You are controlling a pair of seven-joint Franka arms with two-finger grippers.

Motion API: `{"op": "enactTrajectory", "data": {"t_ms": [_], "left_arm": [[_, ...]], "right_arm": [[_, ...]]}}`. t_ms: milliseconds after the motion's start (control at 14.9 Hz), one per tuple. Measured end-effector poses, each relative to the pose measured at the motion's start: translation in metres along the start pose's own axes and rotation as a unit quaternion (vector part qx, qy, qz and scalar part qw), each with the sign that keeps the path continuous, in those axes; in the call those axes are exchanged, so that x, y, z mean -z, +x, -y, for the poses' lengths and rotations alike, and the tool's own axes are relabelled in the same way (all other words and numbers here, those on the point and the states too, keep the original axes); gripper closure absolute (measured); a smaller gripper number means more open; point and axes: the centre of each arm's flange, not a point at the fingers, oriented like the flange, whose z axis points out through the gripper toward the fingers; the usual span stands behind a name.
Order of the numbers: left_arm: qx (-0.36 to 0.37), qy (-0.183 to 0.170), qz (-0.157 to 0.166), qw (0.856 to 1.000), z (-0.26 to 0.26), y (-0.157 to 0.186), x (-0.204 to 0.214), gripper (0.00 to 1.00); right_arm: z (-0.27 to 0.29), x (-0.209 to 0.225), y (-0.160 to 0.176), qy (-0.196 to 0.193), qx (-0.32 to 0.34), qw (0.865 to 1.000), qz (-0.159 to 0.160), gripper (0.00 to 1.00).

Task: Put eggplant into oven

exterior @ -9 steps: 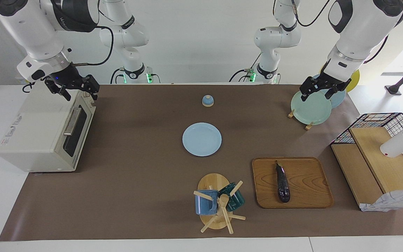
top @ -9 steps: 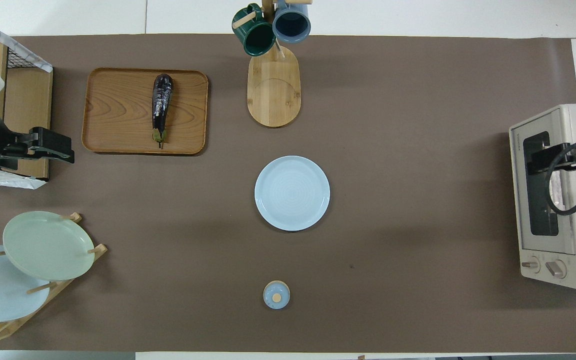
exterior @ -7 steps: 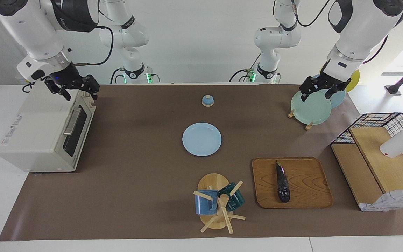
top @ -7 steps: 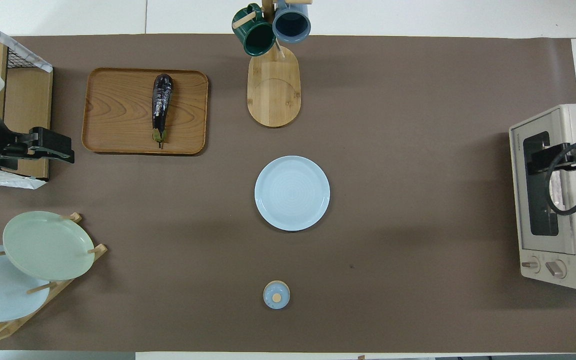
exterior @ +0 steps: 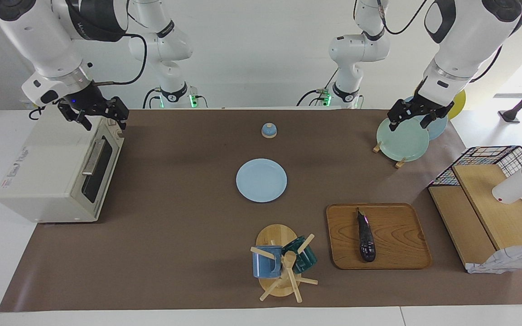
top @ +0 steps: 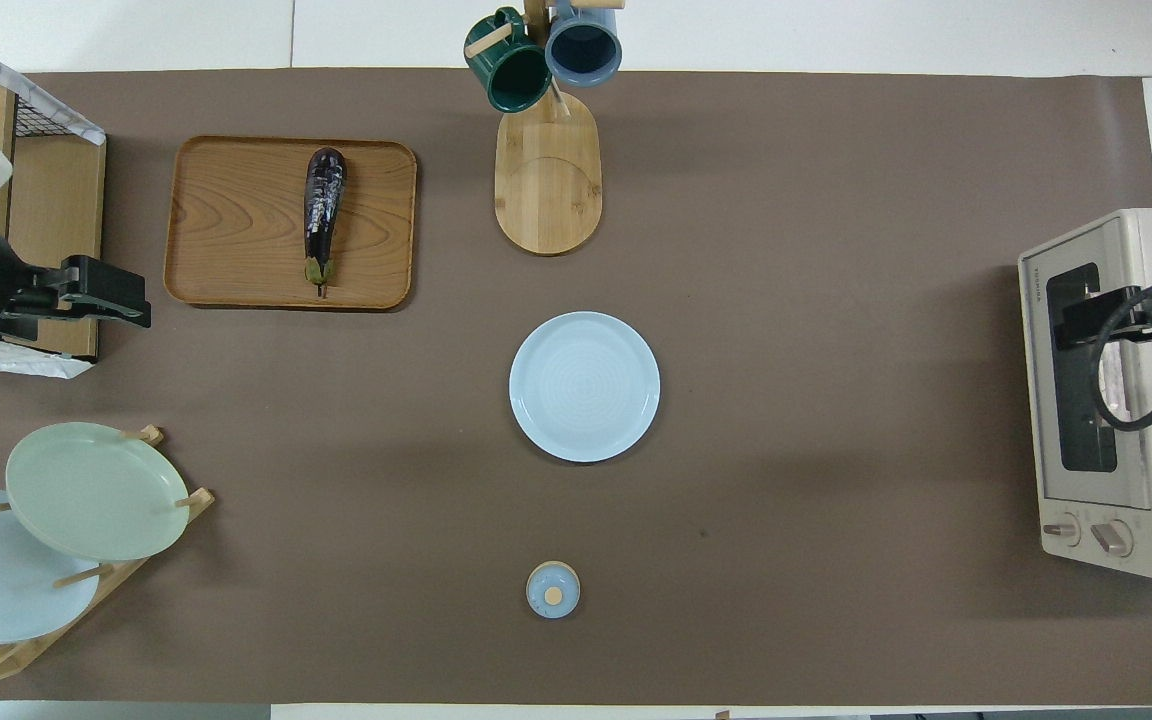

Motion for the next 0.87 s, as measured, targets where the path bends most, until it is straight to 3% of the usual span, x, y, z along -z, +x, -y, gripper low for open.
{"op": "enactTrajectory", "data": {"t_ms": [268,470,872], "left_arm": [[-0.001,-0.018,-0.028,0.999,-0.006,0.010,-0.005,0.00],[0.001,-0.027,-0.032,0.999,-0.009,0.032,-0.032,0.00],[0.002,-0.037,-0.017,0.999,-0.024,0.122,-0.173,0.00]], "right_arm": [[0.000,0.000,0.000,0.000,0.000,1.000,0.000,0.00],[0.000,0.000,0.000,0.000,0.000,1.000,0.000,0.00],[0.000,0.000,0.000,0.000,0.000,1.000,0.000,0.00]]}}
